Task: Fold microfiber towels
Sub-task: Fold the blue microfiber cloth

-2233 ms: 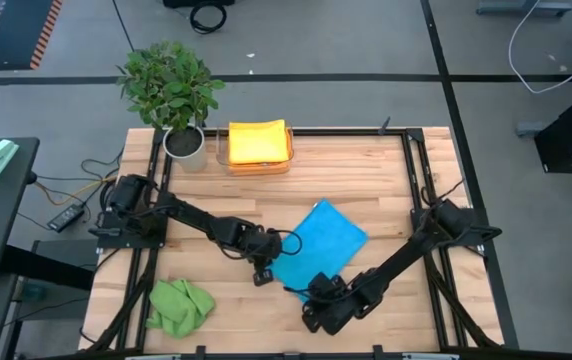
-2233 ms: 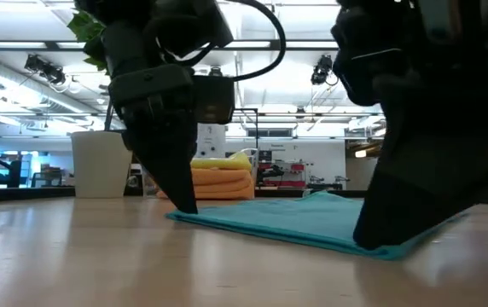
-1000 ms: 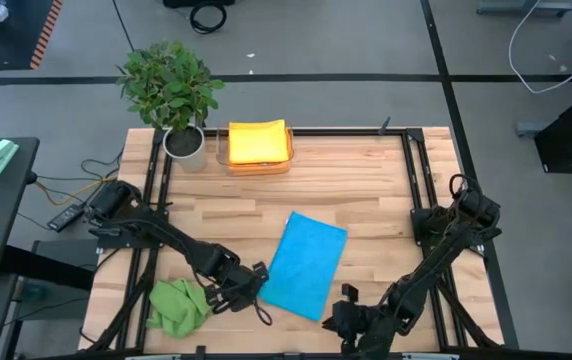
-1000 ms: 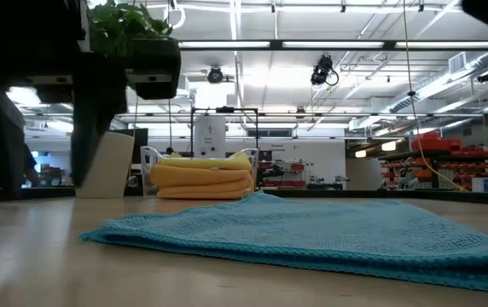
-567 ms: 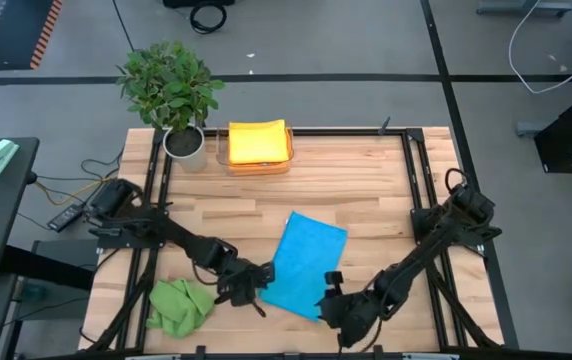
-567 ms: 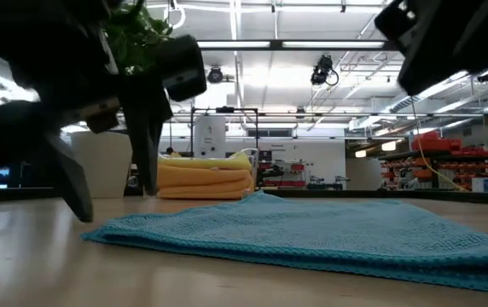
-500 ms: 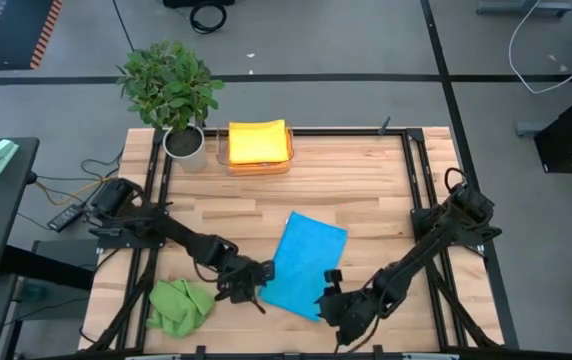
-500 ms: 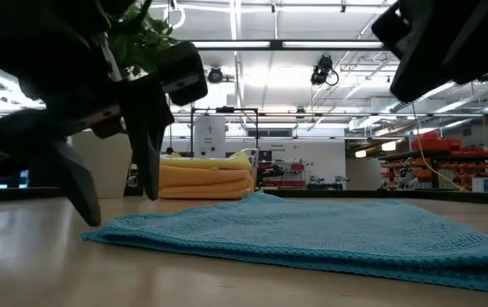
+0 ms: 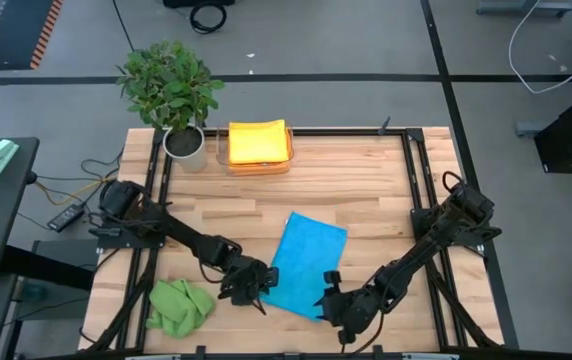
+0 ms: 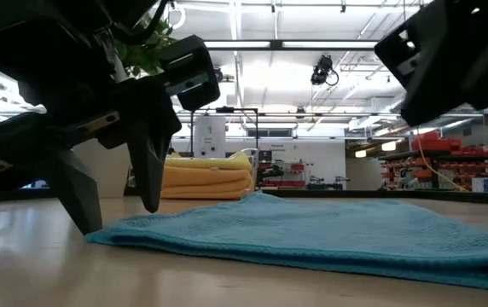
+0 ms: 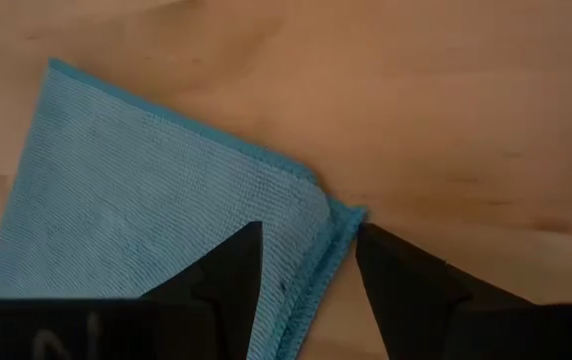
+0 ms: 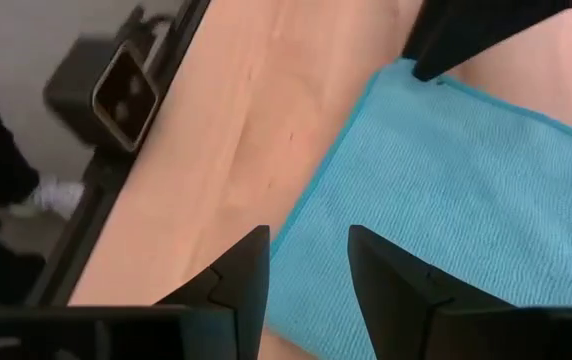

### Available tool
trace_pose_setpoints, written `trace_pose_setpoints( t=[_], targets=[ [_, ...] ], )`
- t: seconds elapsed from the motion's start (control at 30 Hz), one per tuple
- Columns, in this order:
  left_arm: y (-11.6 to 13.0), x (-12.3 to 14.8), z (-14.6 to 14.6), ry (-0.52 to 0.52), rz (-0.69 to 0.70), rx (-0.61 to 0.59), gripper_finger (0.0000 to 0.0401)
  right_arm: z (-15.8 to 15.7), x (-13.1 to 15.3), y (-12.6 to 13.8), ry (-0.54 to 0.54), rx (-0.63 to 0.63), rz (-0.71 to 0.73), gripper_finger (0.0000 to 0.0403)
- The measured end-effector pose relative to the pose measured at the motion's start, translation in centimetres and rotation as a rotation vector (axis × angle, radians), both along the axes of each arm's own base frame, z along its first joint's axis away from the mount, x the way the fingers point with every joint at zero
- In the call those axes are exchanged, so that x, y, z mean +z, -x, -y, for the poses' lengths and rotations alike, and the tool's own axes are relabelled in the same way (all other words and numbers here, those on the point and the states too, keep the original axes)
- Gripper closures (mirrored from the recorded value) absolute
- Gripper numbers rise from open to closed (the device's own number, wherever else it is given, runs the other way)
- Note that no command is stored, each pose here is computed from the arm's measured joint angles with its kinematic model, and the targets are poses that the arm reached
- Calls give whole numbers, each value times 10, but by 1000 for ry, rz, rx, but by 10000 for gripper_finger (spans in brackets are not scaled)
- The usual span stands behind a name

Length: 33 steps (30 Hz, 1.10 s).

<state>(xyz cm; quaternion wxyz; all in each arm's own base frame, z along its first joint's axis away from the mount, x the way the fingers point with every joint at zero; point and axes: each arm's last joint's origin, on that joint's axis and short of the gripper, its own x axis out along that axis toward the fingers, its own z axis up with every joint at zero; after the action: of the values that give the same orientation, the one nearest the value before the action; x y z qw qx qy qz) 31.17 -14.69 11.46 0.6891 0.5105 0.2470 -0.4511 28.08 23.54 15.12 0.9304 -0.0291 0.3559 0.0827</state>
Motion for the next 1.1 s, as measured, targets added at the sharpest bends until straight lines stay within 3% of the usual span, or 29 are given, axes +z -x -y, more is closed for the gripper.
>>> trace_pose_setpoints(
  t=[0.17, 0.4, 0.73, 1.1],
  targets=[
    [0, -3, 0, 1, -12, 5, 225, -3, -2, 4, 67, 137, -30, 255],
    [1, -4, 0, 1, -20, 17, 226, -7, -27, 6, 149, 266, -115, 234],
    [1, -5, 1, 25, -46, 65, 235, -8, -35, 4, 113, 226, -125, 234],
    [1, -10, 2, 87, -98, 136, 325, -15, -53, 4, 64, 167, -147, 299]
  ],
)
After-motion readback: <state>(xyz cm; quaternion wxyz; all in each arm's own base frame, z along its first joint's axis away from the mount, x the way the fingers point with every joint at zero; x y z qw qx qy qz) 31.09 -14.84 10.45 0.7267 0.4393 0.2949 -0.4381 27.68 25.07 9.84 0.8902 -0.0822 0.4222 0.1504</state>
